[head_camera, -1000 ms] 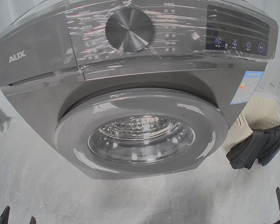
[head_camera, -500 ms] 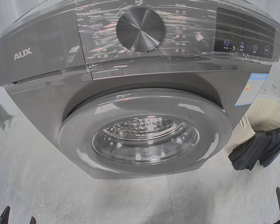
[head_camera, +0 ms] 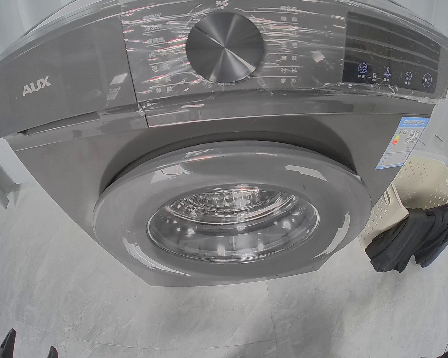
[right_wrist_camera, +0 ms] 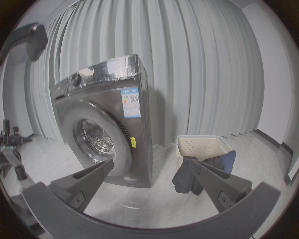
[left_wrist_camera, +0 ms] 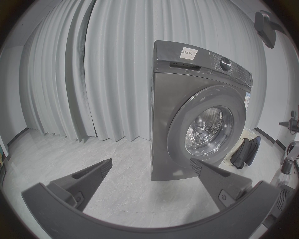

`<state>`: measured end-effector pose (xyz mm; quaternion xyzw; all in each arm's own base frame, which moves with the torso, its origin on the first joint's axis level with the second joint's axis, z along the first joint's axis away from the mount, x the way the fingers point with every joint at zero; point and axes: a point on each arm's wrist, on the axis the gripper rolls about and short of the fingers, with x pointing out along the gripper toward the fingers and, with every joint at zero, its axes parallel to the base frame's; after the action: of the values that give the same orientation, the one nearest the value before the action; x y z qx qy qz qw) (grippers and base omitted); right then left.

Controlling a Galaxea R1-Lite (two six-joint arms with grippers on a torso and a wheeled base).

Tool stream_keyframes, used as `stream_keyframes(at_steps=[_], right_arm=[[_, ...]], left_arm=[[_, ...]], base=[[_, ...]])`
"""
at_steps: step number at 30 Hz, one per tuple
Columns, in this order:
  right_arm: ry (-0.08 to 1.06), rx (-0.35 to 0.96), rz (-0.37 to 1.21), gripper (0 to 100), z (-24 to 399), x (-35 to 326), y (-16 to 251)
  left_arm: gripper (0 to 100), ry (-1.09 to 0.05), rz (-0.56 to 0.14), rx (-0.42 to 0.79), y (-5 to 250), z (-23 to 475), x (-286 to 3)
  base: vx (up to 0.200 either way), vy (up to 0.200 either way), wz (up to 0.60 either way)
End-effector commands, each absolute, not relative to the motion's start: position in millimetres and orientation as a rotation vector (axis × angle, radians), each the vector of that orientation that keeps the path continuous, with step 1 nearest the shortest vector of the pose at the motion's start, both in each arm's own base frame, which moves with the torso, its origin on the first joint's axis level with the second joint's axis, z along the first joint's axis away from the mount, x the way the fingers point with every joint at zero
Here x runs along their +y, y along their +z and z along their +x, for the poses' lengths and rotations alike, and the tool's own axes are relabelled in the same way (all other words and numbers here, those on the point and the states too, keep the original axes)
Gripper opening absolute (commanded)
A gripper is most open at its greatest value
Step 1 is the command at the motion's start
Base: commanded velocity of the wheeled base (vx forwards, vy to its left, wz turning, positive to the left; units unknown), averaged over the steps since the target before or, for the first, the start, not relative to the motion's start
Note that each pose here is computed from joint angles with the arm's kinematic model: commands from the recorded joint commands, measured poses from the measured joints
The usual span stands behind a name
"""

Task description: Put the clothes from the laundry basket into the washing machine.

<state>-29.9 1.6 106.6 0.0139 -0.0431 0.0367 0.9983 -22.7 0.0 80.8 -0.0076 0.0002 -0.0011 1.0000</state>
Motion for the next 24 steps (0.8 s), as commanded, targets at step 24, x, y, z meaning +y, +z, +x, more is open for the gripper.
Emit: stream_keyframes(at_steps=[24], right_arm=[[0.561,0.381,0.114,100,147.4,67.1,178.4]], left_arm=[[100,-0.005,-0.014,0.0,75.9,-22.8,0.0]], base=[[0.0,0.0,0.0]])
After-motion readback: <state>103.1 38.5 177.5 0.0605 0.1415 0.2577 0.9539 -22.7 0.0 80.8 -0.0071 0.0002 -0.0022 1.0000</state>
